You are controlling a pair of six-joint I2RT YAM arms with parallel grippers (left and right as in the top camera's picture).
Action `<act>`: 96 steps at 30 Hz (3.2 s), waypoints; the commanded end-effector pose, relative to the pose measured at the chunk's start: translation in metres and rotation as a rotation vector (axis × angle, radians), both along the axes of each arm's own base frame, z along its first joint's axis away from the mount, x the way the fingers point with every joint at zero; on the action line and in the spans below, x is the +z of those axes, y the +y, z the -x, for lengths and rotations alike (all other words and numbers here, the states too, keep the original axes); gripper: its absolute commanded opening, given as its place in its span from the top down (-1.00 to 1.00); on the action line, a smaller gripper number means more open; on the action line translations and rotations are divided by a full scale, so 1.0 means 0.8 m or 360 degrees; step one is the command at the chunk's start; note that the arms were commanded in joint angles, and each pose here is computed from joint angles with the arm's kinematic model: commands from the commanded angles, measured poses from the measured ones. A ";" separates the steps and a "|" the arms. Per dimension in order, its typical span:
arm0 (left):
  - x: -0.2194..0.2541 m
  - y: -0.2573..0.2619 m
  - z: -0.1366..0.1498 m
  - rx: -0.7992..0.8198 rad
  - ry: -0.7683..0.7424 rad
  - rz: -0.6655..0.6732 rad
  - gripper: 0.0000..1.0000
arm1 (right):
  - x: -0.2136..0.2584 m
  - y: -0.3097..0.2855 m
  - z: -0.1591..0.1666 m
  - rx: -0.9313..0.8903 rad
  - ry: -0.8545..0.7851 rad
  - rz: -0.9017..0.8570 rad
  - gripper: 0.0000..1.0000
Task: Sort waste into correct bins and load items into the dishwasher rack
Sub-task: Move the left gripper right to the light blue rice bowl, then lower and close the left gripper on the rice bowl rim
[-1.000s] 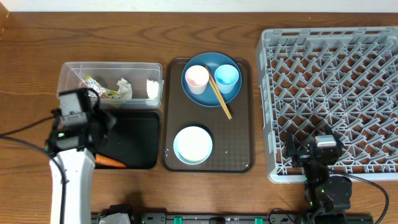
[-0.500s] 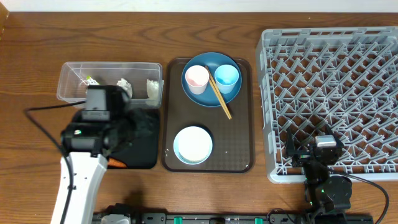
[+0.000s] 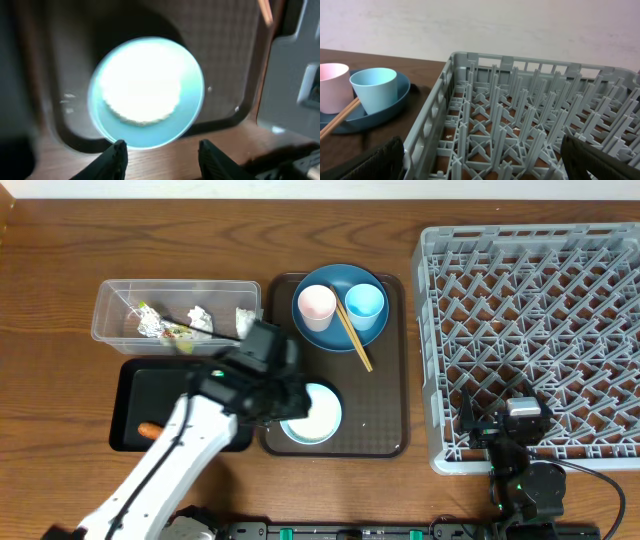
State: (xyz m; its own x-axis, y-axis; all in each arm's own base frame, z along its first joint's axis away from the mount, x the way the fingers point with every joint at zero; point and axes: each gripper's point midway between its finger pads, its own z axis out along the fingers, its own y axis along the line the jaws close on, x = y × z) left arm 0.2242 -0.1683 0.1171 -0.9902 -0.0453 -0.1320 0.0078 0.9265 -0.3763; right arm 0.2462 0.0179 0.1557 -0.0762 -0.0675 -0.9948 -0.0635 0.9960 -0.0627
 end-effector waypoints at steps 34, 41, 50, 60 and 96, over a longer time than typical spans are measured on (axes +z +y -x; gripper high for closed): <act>-0.046 -0.078 -0.002 -0.0085 -0.0312 -0.0333 0.22 | -0.003 0.007 0.001 0.0034 0.0010 0.0016 -0.98; -0.044 -0.086 0.008 -0.0107 -0.0383 -0.0390 0.21 | -0.003 0.007 0.001 0.0034 0.0010 0.0016 -0.99; -0.055 -0.076 0.003 -0.0086 -0.0442 -0.0533 0.20 | -0.003 0.007 0.001 0.0034 0.0010 0.0017 -0.99; -0.092 -0.077 0.003 -0.0112 -0.0366 -0.0632 0.20 | -0.003 0.007 0.001 0.0034 0.0010 0.0016 -0.99; -0.111 -0.086 0.004 -0.0152 -0.0431 -0.0715 0.31 | -0.003 0.007 0.001 0.0034 0.0010 0.0017 -0.99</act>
